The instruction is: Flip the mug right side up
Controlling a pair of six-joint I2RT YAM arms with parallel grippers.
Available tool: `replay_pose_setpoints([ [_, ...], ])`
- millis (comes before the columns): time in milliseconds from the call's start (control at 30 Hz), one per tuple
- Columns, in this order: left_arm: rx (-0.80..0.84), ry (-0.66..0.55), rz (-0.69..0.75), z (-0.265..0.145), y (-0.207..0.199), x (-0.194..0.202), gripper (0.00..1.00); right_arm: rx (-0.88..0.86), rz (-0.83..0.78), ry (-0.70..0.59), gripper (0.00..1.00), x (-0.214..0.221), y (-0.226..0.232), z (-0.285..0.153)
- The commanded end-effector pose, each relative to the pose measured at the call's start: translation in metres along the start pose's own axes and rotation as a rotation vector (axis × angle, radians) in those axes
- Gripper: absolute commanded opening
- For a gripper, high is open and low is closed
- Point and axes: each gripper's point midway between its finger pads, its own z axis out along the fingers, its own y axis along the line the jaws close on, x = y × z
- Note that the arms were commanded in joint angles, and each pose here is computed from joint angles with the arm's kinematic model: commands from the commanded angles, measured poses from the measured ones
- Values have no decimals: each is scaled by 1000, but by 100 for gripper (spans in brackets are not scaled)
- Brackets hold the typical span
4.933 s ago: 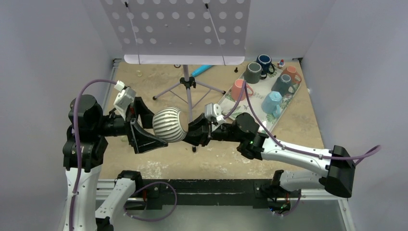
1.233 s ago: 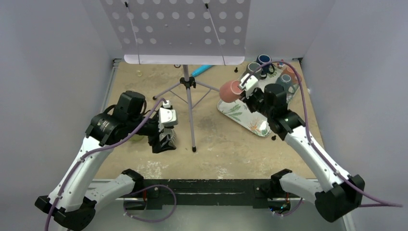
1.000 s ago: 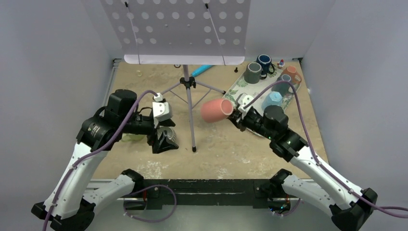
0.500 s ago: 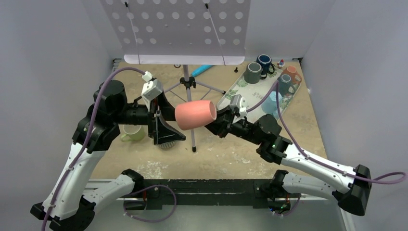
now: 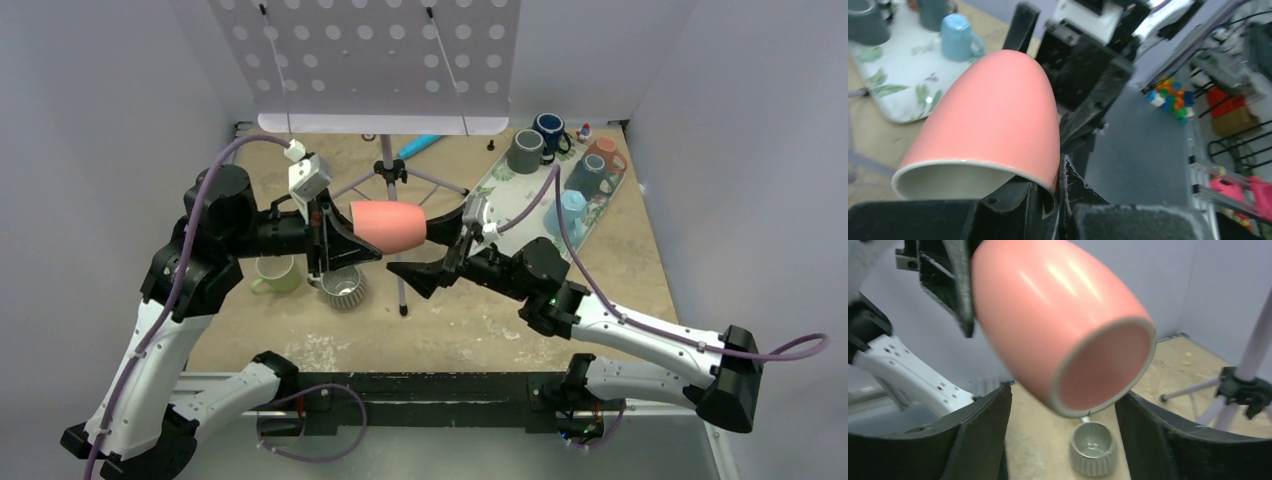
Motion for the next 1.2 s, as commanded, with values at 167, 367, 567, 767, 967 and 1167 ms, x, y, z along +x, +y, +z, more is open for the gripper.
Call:
replay_pose_setpoints([
  [167,-561,656,424,-108,102,111,0,241,-73,142,98,8,-33,-56],
  [367,-981,926,384,-194,174,121,0,403,-131,248,99,28,-62,-83],
  [567,-1021,1066,178,-238,237,140,0,562,-124,305,99,45,-101,-106],
  [767,-1122,1096,-67,-294,326,148,0,657,-90,349,99,58,-138,-124],
  [967,-964,1121,-266,-291,373,183,0,695,-106,404,99,70,-154,-128],
  [1167,-868,1158,-360,-282,397,231,0,782,-98,404,99,71,-176,-150],
])
